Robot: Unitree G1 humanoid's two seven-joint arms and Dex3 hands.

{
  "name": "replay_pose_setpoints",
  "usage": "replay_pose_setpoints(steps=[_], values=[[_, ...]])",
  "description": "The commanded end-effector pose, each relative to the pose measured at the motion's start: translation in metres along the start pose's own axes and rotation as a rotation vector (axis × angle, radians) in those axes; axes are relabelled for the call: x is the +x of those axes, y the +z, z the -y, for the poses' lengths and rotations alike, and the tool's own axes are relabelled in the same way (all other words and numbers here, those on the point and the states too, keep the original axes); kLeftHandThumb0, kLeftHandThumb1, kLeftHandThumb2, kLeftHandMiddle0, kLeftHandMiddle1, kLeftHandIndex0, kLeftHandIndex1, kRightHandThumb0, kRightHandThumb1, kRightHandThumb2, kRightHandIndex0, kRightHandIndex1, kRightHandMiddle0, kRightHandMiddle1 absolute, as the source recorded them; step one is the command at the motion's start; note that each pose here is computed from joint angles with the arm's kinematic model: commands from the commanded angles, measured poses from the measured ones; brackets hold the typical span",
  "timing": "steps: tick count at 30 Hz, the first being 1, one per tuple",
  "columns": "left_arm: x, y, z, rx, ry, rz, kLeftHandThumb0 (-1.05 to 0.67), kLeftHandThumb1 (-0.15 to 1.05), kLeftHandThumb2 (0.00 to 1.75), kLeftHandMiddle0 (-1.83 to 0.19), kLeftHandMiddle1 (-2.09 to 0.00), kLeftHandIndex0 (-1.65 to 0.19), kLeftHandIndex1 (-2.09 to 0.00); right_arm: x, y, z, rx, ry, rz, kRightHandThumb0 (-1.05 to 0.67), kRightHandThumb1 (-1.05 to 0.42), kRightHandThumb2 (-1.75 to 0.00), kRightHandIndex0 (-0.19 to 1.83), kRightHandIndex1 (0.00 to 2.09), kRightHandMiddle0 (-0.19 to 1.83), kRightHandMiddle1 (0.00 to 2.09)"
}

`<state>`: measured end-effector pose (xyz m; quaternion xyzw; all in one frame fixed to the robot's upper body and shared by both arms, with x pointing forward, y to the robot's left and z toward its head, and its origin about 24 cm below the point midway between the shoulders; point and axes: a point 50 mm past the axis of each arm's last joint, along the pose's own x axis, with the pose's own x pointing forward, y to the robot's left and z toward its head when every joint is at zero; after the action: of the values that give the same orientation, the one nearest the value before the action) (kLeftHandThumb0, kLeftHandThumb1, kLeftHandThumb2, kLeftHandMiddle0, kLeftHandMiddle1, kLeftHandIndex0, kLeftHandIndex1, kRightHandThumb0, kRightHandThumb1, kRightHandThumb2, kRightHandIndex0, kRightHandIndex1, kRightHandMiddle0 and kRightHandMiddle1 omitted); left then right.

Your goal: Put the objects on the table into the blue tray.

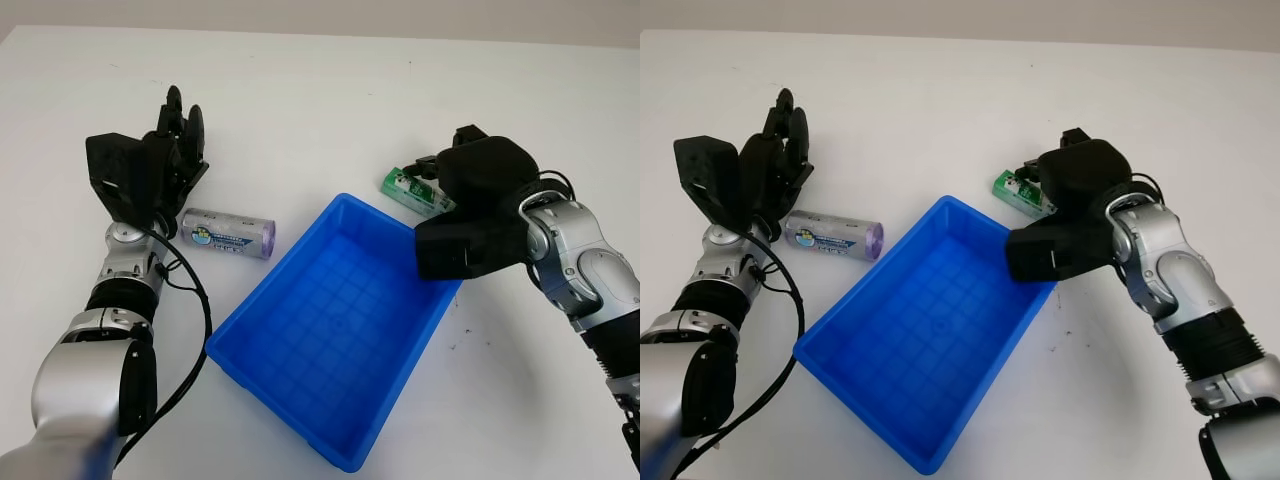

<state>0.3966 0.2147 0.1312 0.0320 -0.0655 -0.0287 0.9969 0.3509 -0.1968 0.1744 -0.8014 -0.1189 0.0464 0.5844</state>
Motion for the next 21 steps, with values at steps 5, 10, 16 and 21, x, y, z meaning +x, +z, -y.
replay_pose_setpoints(steps=[5, 10, 16, 21], values=[[0.001, 0.005, -0.002, -0.001, 0.006, 0.023, -0.77, 1.05, 0.66, 0.19, 0.00, 0.19, 0.00, -0.002, -0.003, -0.018, -0.111, -0.038, 0.030, -0.57, -1.01, -0.06, 0.84, 2.09, 0.43, 2.09], [0.001, 0.003, -0.002, 0.000, -0.007, 0.012, -0.79, 1.05, 0.65, 0.19, 0.00, 0.19, 0.00, 0.002, -0.008, -0.015, -0.099, -0.117, 0.026, -0.55, -1.00, -0.05, 0.84, 2.09, 0.49, 2.09], [0.000, 0.002, -0.002, -0.004, -0.012, 0.015, -0.77, 1.05, 0.65, 0.19, 0.00, 0.19, 0.00, 0.010, -0.028, -0.006, 0.080, -0.232, -0.039, -0.50, -0.96, -0.05, 0.88, 2.09, 0.55, 2.09], [0.000, 0.002, -0.001, 0.001, -0.017, 0.014, -0.78, 1.05, 0.65, 0.19, 0.00, 0.19, 0.00, 0.018, -0.041, 0.013, 0.244, -0.317, -0.088, -0.45, -0.94, -0.05, 0.82, 2.09, 0.55, 2.09]])
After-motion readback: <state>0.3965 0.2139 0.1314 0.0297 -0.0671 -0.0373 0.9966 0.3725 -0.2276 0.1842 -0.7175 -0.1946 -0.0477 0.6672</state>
